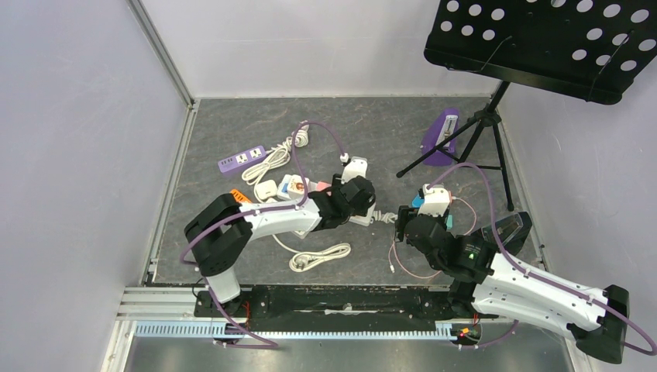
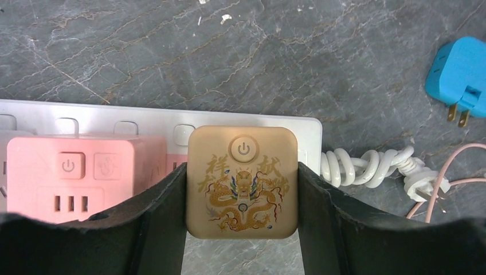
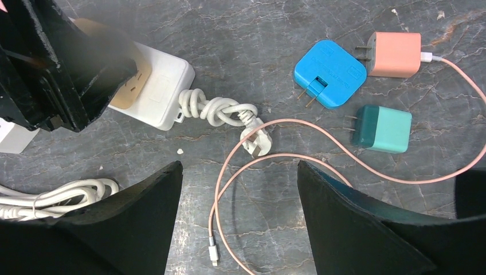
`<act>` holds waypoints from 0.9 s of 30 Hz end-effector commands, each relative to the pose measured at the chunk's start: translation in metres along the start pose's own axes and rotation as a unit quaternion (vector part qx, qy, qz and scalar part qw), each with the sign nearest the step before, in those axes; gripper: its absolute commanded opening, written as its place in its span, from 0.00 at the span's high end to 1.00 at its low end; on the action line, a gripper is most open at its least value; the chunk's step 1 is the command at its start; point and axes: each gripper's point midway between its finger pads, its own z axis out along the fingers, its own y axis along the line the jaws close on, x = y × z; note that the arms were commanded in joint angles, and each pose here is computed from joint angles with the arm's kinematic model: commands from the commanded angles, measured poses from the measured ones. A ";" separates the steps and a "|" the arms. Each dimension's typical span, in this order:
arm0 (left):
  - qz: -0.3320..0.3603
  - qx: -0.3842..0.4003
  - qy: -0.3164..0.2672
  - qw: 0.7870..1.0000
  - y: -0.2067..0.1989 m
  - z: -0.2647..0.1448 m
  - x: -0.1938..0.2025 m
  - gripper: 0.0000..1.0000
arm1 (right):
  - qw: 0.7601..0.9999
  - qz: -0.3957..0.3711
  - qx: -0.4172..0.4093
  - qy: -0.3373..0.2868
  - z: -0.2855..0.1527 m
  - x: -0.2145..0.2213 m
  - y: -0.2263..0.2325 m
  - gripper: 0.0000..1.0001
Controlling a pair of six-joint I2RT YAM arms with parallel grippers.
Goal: Insert the plug
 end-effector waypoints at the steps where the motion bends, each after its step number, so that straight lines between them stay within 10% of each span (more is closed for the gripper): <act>1: 0.002 -0.069 0.123 0.990 0.046 0.009 0.110 0.98 | 1.000 0.013 0.007 -0.010 0.001 -0.004 -0.002 0.25; 6: -0.026 -0.047 0.098 0.994 0.040 0.000 0.096 0.92 | 1.000 0.014 -0.006 -0.004 -0.001 -0.005 0.004 0.21; 15: -0.036 0.024 0.023 0.999 0.008 -0.033 0.014 0.27 | 0.999 0.019 -0.033 -0.003 -0.008 -0.021 0.020 0.18; 27: -0.059 0.094 -0.054 0.992 0.011 -0.105 -0.046 0.24 | 0.993 0.022 -0.113 -0.022 -0.019 -0.053 0.059 0.13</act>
